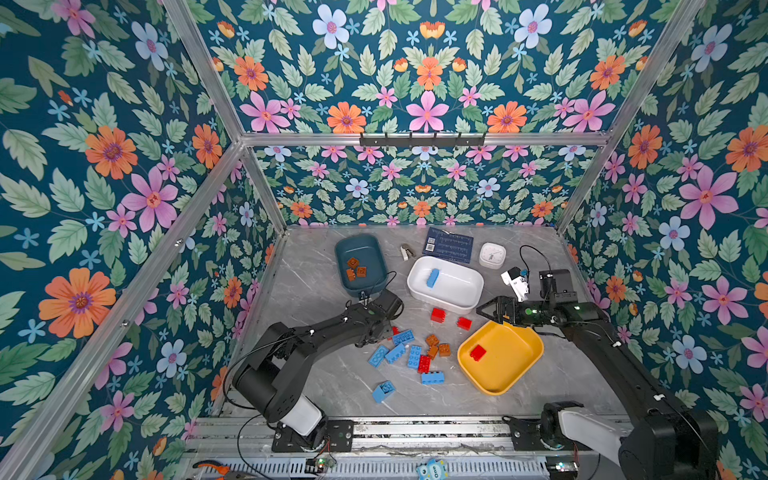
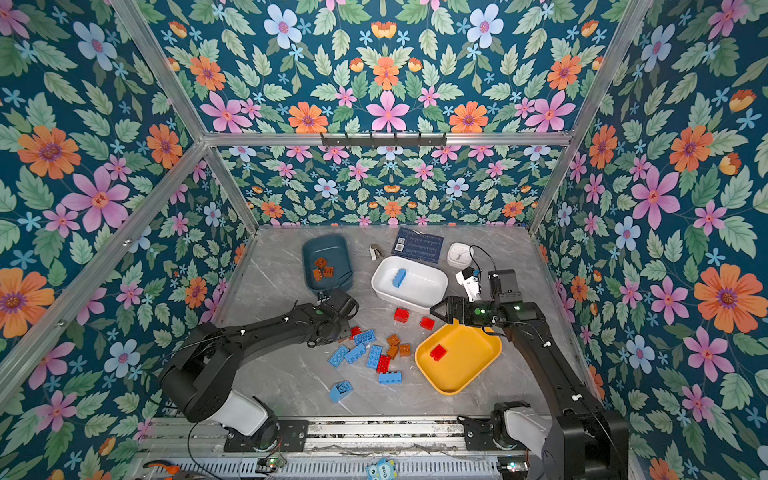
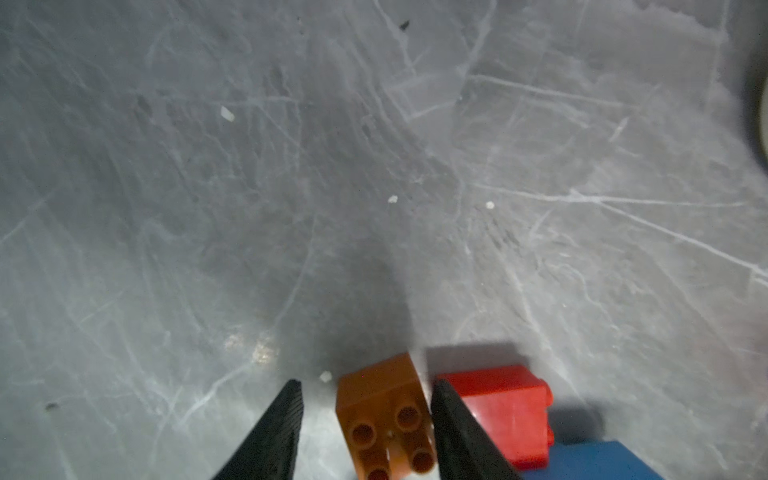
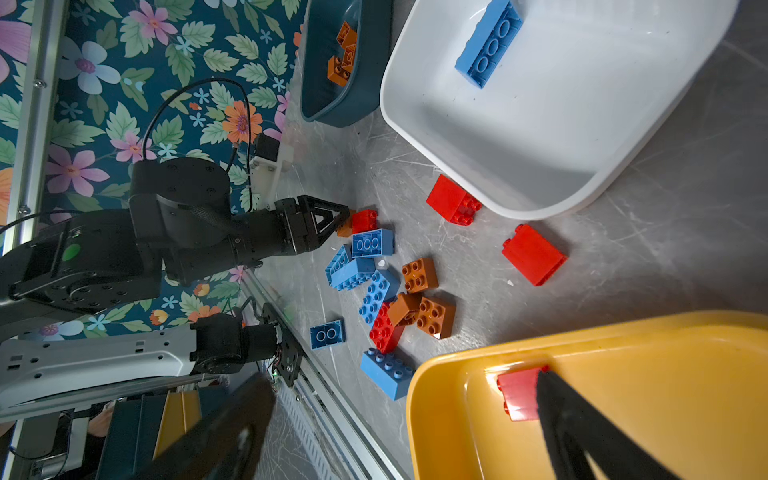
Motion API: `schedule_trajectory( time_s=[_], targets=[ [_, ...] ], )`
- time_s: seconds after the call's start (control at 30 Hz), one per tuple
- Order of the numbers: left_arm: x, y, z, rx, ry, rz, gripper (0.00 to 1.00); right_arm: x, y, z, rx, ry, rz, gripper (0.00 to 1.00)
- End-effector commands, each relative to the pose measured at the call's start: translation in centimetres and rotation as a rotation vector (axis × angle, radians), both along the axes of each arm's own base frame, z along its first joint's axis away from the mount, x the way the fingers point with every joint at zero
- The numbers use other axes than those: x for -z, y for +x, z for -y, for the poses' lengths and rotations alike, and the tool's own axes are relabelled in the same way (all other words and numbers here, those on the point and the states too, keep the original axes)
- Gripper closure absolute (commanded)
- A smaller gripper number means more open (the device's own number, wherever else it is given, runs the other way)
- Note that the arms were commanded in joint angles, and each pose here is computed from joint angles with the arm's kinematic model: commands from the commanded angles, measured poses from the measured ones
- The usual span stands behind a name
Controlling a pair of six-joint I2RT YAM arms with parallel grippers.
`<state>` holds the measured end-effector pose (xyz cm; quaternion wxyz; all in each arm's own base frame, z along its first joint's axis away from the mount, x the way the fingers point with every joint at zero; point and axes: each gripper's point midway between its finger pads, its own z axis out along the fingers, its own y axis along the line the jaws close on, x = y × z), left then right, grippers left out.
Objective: Sort the legos into containers by color
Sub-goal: 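Grasp the orange-brown brick and drop it into the teal tub with the left gripper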
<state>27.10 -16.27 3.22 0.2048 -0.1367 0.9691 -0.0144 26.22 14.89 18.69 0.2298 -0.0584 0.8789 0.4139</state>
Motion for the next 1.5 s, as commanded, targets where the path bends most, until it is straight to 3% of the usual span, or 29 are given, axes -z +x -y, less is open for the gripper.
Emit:
schedule_trajectory(
  time_s=[0.0, 0.27, 0.47, 0.6, 0.7, 0.97, 1.27, 1.47],
  targets=[
    [0.1, -0.3, -0.3, -0.014, 0.0, -0.002, 0.52, -0.1, 0.1, -0.1, -0.005, 0.002, 0.016, 0.01],
    [0.8, -1.6, -0.3, 0.008, -0.026, -0.033, 0.55, 0.0, 0.1, -0.1, -0.004, 0.004, 0.016, 0.01],
    [0.5, -1.8, -0.6, 0.029, -0.009, -0.026, 0.79, 0.2, 0.0, 0.1, 0.001, -0.007, 0.018, 0.01],
    [-1.7, -0.4, -0.8, 0.066, 0.043, 0.023, 0.8, -0.1, 0.2, 0.2, 0.009, -0.011, 0.03, 0.01],
    [-3.9, 1.6, -0.5, 0.119, 0.081, 0.065, 0.79, -0.5, 0.5, 0.1, 0.007, -0.003, 0.039, 0.01],
    [-10.9, 10.6, -1.1, 0.228, 0.216, 0.232, 0.78, -1.6, 1.1, -0.4, -0.002, 0.033, 0.064, 0.01],
    [-10.2, 20.8, -4.8, 0.157, 0.197, 0.291, 0.79, -1.7, 1.6, -0.4, 0.001, 0.036, 0.072, 0.01],
    [-8.7, 25.5, -6.3, 0.128, 0.174, 0.315, 0.77, -1.3, 1.7, -0.4, 0.002, 0.037, 0.065, 0.01]
  ],
)
